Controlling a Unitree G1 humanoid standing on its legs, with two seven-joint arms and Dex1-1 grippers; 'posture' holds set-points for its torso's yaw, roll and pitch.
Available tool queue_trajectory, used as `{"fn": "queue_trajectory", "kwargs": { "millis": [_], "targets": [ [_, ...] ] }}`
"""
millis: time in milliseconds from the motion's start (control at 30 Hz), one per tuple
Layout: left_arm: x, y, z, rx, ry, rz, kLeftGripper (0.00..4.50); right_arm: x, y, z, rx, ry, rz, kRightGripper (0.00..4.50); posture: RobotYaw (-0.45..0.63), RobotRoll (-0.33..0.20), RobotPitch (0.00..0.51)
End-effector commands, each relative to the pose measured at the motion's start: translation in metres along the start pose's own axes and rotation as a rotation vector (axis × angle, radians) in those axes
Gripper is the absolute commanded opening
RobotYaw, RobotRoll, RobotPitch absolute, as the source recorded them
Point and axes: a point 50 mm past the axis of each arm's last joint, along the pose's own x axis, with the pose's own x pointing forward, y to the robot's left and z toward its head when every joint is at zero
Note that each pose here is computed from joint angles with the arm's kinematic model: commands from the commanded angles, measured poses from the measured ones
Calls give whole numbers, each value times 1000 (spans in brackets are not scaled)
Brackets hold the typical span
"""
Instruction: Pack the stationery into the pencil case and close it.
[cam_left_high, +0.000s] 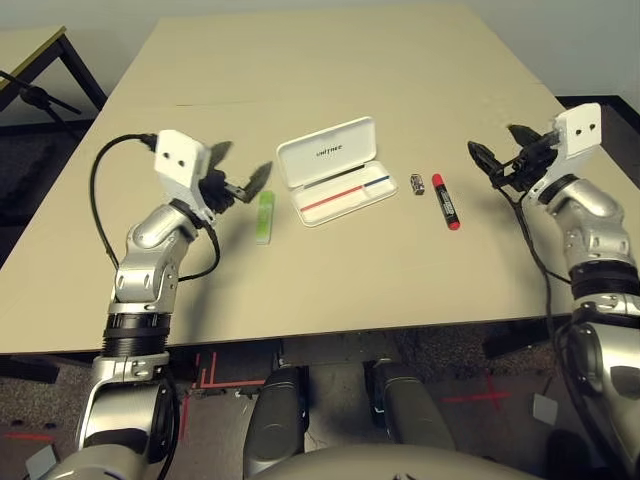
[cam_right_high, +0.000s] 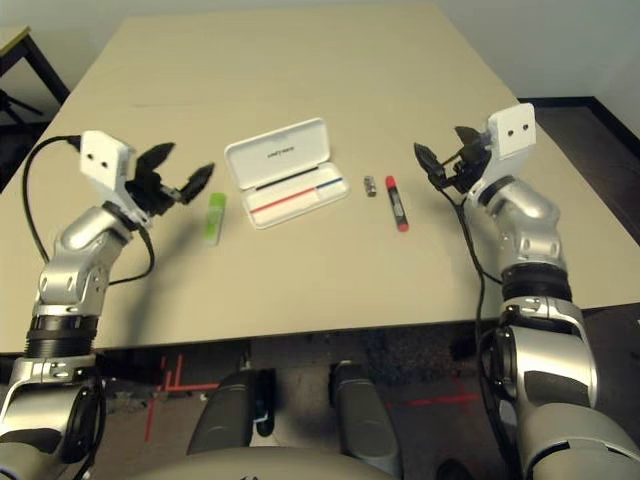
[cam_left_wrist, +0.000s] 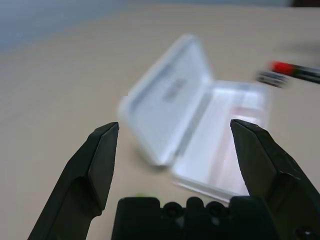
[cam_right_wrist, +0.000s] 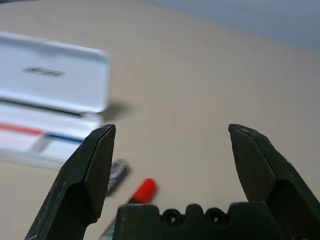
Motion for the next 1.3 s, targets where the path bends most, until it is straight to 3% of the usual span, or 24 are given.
{"fn": "queue_trajectory", "kwargs": {
  "millis": [33,200,467,733,967,1300],
  "targets": [
    [8,-13,1,29,46,-151,4487,-1,7,14,-30,32,204,4500,-66,0,144],
    [25,-26,-2,84,132,-306,4487,-5,15,30,-145,79,459,4500,-44,0,140],
    [43,-33,-13,154,369,-440,4487,-4,16,43,-233,141,641,4500,-31,0,138],
    [64,-32,-7,160,486,-404,4487,-1,21,45,-243,131,690,4500,-36,0,142],
    [65,-40,-16,143,573,-440,4487,-4,22,45,-242,126,685,4500,-50,0,145],
    [69,-33,-22,148,629,-390,4487,-9,21,51,-249,147,715,4500,-53,0,153]
  ]
}}
